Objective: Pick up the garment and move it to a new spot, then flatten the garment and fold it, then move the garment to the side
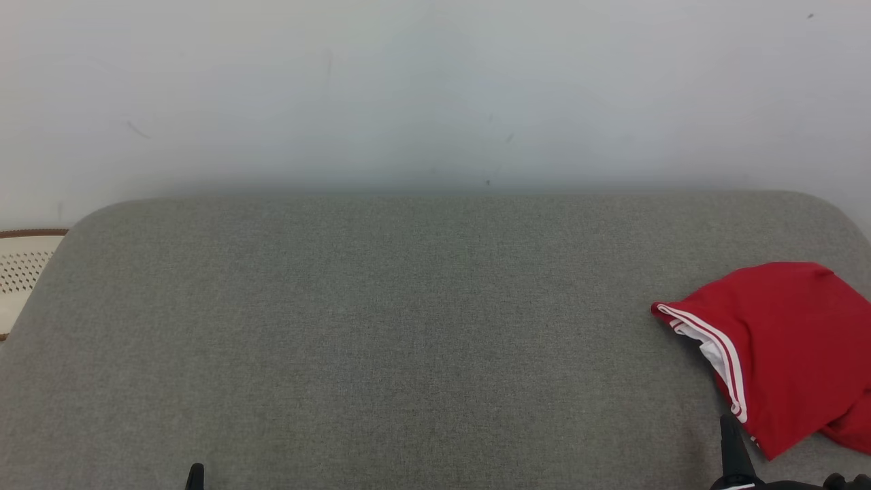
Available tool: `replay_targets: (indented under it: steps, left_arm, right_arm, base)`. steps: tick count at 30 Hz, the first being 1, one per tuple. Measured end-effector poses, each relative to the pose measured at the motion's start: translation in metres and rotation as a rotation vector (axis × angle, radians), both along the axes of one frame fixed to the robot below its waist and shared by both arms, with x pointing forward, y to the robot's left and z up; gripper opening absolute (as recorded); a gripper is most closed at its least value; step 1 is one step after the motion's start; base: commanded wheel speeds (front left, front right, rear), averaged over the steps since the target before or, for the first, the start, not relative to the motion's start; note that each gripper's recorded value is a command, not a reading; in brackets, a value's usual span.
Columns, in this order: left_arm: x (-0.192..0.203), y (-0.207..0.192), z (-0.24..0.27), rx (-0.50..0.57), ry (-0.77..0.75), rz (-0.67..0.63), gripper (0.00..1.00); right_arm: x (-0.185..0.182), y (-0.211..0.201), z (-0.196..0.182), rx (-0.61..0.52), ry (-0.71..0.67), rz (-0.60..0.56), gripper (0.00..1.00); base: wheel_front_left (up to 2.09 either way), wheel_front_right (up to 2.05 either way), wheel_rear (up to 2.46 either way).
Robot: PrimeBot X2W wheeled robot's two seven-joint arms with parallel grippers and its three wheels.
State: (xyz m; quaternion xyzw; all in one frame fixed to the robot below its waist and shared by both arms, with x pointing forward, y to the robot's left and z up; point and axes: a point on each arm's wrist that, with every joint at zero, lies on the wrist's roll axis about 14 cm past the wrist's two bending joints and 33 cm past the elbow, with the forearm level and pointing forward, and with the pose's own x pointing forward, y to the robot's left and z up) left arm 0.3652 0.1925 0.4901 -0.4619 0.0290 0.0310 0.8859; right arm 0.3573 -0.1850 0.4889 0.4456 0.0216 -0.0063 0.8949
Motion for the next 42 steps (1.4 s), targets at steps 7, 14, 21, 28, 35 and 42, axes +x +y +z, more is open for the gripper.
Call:
replay_targets:
  steps: [7, 14, 21, 28, 35, 42]
  left_arm:
    - [0.0005, 0.0009, 0.0012, -0.08, -0.005, -0.002, 0.0]
    - [0.0009, 0.0017, 0.002, -0.153, -0.007, -0.002, 0.0]
    - [0.0014, 0.0018, 0.0043, -0.222, -0.017, -0.006, 0.0]
    - [0.0016, 0.002, 0.0055, -0.288, -0.024, -0.01, 0.0]
    - [0.0, 0.0028, 0.0042, -0.35, -0.023, -0.011, 0.0]
    - [0.0008, 0.0034, 0.0073, -0.408, -0.038, -0.015, 0.0]
  right_arm:
    - [0.0008, -0.0023, 0.0024, 0.082, -0.004, -0.01, 0.0]
    - [-0.0007, -0.0044, 0.0021, 0.158, -0.001, -0.019, 0.0]
    - [0.0004, -0.0062, 0.0056, 0.235, -0.011, -0.027, 0.0]
    - [0.0009, -0.0075, 0.0069, 0.306, -0.014, -0.03, 0.0]
    - [0.0012, -0.0089, 0.0096, 0.37, -0.023, -0.033, 0.0]
    - [0.0001, -0.0101, 0.0092, 0.431, -0.022, -0.037, 0.0]
  base:
    - [0.0, 0.0, 0.0]
    - [0.0, 0.0, 0.0]
    - [0.0, 0.0, 0.0]
    - [0.0, 0.0, 0.0]
    - [0.0, 0.0, 0.0]
    - [0.0, 0.0, 0.0]
